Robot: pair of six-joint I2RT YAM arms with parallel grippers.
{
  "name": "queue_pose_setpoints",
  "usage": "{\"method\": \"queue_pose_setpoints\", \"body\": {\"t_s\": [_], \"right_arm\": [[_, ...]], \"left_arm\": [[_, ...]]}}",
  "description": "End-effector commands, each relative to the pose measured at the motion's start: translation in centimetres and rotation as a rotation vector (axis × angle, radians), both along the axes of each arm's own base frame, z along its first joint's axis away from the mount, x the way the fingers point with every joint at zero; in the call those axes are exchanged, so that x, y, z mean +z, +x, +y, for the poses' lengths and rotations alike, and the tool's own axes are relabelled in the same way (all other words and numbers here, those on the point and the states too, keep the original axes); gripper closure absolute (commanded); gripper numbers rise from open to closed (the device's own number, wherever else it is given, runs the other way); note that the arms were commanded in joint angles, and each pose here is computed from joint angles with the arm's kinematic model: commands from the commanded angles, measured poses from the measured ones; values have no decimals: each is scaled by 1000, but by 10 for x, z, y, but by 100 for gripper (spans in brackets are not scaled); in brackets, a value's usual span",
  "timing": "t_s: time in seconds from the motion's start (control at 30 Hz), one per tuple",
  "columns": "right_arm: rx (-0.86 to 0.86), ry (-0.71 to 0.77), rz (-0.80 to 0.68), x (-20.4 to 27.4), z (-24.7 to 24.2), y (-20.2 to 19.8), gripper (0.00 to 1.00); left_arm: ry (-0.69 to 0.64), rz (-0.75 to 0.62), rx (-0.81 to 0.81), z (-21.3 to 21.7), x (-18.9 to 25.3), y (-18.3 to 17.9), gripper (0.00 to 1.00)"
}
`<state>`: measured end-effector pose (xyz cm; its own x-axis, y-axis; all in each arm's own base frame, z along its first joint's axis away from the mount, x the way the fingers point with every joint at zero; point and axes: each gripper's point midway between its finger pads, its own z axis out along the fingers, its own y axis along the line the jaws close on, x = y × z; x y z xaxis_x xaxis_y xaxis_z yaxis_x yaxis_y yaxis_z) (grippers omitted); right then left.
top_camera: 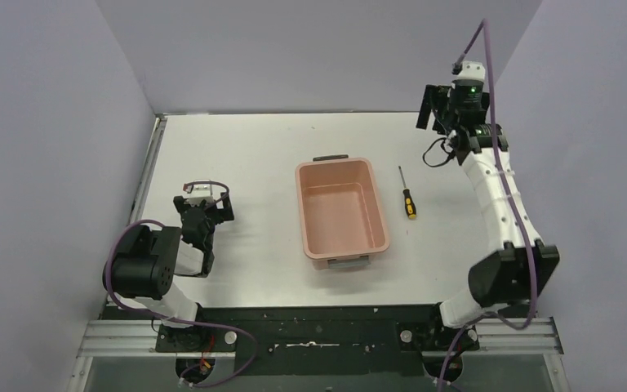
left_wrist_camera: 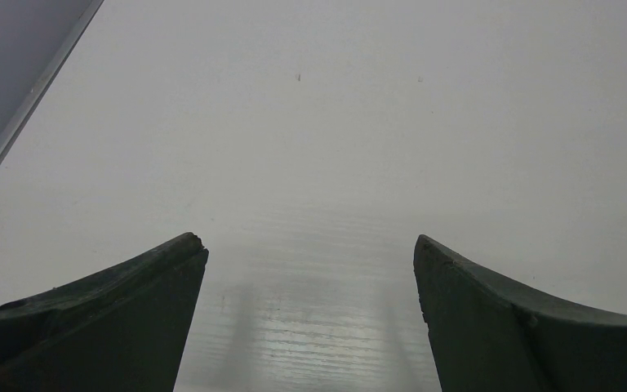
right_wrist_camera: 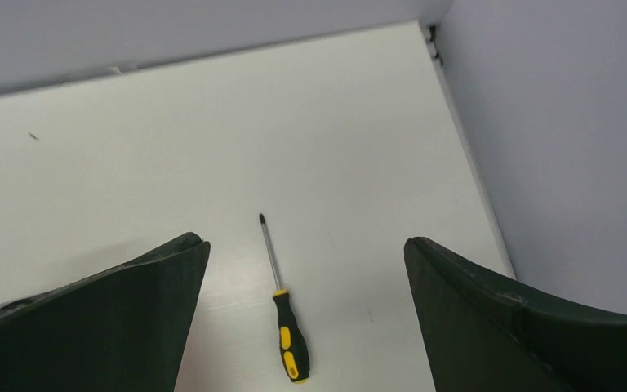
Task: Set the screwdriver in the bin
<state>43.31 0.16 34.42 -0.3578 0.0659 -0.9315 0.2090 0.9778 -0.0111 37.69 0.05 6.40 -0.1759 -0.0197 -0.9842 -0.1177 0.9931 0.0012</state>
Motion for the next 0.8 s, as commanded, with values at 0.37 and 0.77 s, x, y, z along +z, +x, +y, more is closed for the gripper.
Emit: {"method": "queue_pose_setpoints", "body": {"t_s": [0.37, 0.77], "right_arm": [[190, 59, 777, -294, 15, -10, 28], [136, -24, 800, -270, 6, -10, 100]], "left_arm": [[5, -35, -7, 0, 10, 3, 3], [5, -34, -7, 0, 9, 3, 3]]}}
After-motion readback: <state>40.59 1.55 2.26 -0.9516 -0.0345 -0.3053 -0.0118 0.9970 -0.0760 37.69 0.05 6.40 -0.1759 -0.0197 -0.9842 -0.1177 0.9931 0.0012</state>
